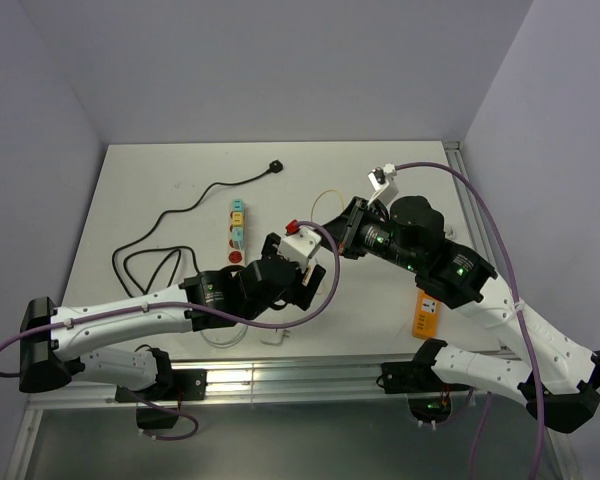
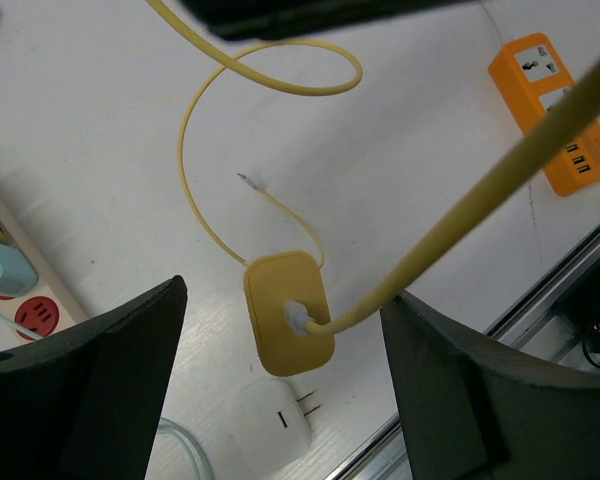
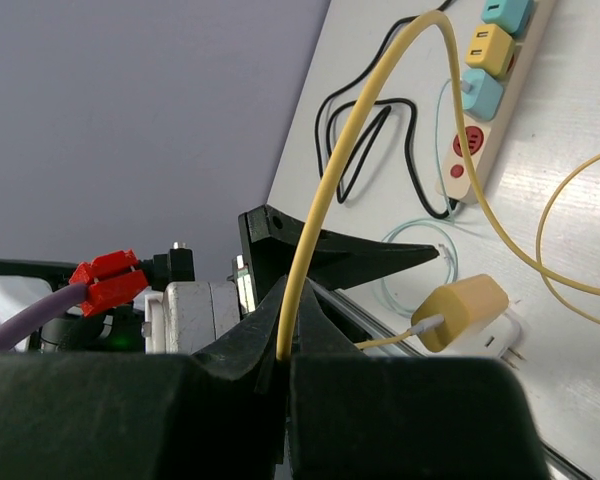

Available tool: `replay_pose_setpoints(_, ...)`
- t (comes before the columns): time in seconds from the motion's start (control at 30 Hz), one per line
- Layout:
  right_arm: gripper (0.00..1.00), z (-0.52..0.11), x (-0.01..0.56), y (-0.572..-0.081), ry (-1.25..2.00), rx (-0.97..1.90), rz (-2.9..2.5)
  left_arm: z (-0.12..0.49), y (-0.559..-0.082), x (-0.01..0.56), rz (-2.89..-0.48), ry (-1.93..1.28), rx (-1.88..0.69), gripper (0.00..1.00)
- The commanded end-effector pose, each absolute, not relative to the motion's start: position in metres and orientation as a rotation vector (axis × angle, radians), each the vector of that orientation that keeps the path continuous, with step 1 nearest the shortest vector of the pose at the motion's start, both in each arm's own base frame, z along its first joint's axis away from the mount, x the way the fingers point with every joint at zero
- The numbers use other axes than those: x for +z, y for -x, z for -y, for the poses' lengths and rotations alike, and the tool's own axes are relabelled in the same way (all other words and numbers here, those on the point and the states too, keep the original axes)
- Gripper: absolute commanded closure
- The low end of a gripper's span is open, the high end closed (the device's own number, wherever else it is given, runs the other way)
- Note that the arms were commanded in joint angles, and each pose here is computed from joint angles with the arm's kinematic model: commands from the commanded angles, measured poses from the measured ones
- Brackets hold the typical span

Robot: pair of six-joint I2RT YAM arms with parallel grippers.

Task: Insert the plug

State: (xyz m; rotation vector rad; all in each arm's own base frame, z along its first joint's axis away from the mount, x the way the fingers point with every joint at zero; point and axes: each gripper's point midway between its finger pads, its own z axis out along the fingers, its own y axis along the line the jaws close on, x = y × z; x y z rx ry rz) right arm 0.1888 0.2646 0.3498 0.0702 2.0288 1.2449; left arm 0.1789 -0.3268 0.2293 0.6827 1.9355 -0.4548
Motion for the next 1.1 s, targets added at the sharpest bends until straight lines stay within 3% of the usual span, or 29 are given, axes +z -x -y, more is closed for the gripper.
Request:
replay_pose_setpoints(0.0,1.00,-0.266,0.377,-0.186,-0.063,1.310,-1.943,0.332,-0.178,0.228,-1.932,-0.684,-0.496,0.17)
replay_pose_setpoints(0.17,1.00,-0.267,0.378,-0.186,-0.067,1.318,-1.940,0.331,-0.178,0.222,-1.943,-0.688,-0.499,0.22)
replay_pose_setpoints(0.37,1.00,-0.267,0.378,-0.186,-0.072,1.323,-1.938,0.331,-0.179,0.215,-1.953,-0.693,-0.498,0.43)
replay_pose_setpoints(0.47,1.00,-0.267,0.379,-0.186,-0.072,1.325,-1.934,0.332,-0.179,0.212,-1.960,-0.700,-0.500,0.56)
replay_pose_setpoints(0.57,1.00,-0.267,0.378,-0.186,-0.067,1.319,-1.934,0.333,-0.177,0.213,-1.960,-0.709,-0.514,0.75)
replay_pose_setpoints(0.6,1.00,-0.266,0.378,-0.187,-0.070,1.314,-1.933,0.334,-0.176,0.214,-1.959,-0.710,-0.525,0.93)
replay_pose_setpoints(0.63,1.00,-0.265,0.378,-0.187,-0.068,1.308,-1.929,0.333,-0.176,0.215,-1.957,-0.709,-0.532,1.00)
replay_pose_setpoints(0.67,0.98,-0.266,0.376,-0.188,-0.064,1.301,-1.932,0.332,-0.175,0.218,-1.953,-0.703,-0.544,1.00)
replay_pose_setpoints(0.7,0.93,-0.265,0.376,-0.188,-0.060,1.292,-1.931,0.332,-0.175,0.221,-1.948,-0.696,-0.555,1.00)
replay_pose_setpoints(0.73,0.76,-0.263,0.375,-0.189,-0.049,1.275,-1.929,0.332,-0.172,0.221,-1.948,-0.705,-0.575,1.00)
replay_pose_setpoints(0.8,0.54,-0.260,0.371,-0.189,-0.043,1.244,-1.936,0.326,-0.172,0.230,-1.939,-0.675,-0.610,1.00)
replay_pose_setpoints(0.9,0.08,-0.248,0.356,-0.196,-0.062,1.135,-1.973,0.315,-0.170,0.242,-1.927,-0.644,-0.673,0.99)
replay_pose_setpoints(0.93,0.01,-0.246,0.349,-0.196,-0.064,1.113,-1.991,0.313,-0.166,0.242,-1.931,-0.650,-0.703,1.00)
replay_pose_setpoints(1.07,0.00,-0.225,0.322,-0.201,-0.107,0.992,-2.030,0.288,-0.162,0.262,-1.899,-0.593,-0.780,1.00)
